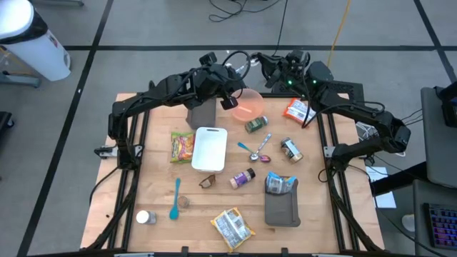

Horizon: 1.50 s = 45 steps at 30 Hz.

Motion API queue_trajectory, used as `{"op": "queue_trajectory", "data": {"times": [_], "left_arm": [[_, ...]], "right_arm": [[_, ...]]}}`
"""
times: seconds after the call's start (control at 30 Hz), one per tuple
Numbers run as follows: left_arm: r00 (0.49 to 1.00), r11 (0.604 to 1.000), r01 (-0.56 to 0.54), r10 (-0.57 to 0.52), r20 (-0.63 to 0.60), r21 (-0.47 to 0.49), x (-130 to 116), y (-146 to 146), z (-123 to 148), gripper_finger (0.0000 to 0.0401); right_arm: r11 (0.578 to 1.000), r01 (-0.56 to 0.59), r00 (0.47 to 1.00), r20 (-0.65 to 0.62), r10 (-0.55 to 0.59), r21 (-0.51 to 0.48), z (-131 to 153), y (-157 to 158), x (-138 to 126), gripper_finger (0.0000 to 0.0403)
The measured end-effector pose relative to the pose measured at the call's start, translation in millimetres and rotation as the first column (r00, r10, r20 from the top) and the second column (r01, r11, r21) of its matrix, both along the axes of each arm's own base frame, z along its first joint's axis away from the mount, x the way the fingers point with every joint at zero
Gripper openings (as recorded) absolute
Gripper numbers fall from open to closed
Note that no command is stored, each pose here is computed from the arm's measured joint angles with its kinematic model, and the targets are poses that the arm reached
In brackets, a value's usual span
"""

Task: Pick & Place Food Item
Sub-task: Put the left blue pattern spoon into the top black transparent bin

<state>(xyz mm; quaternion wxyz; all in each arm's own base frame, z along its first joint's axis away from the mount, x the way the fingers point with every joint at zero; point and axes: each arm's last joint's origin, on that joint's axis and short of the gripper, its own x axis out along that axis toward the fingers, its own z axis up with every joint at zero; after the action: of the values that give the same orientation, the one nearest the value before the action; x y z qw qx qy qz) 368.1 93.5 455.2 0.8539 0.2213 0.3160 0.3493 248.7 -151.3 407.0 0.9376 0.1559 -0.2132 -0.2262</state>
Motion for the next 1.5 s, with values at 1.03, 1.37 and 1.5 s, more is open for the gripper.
{"op": "queue_trajectory", "data": {"times": [1.03, 1.37, 1.5], "left_arm": [[0.997, 0.998, -0.036, 0.040, 0.066, -0.054, -1.2, 1.7, 0.5, 0.0033], [0.994, 0.994, -0.020, 0.031, 0.108, -0.106, -0.5, 1.1, 0.1, 0.0033], [0.992, 0.990, 0.014, 0.005, 0.130, -0.140, 0.5, 0.2, -0.1, 0.0033]], "right_arm": [[1.000, -0.019, 1.000, -0.004, 0.019, -0.022, 0.9, 6.7, 3.4, 0.0000], [0.999, -0.024, 1.000, -0.001, 0.024, -0.025, 1.4, 6.9, 3.1, 0.0024], [0.998, -0.025, 1.000, 0.003, 0.025, -0.055, 2.9, 7.4, 2.7, 0.0056]]}}
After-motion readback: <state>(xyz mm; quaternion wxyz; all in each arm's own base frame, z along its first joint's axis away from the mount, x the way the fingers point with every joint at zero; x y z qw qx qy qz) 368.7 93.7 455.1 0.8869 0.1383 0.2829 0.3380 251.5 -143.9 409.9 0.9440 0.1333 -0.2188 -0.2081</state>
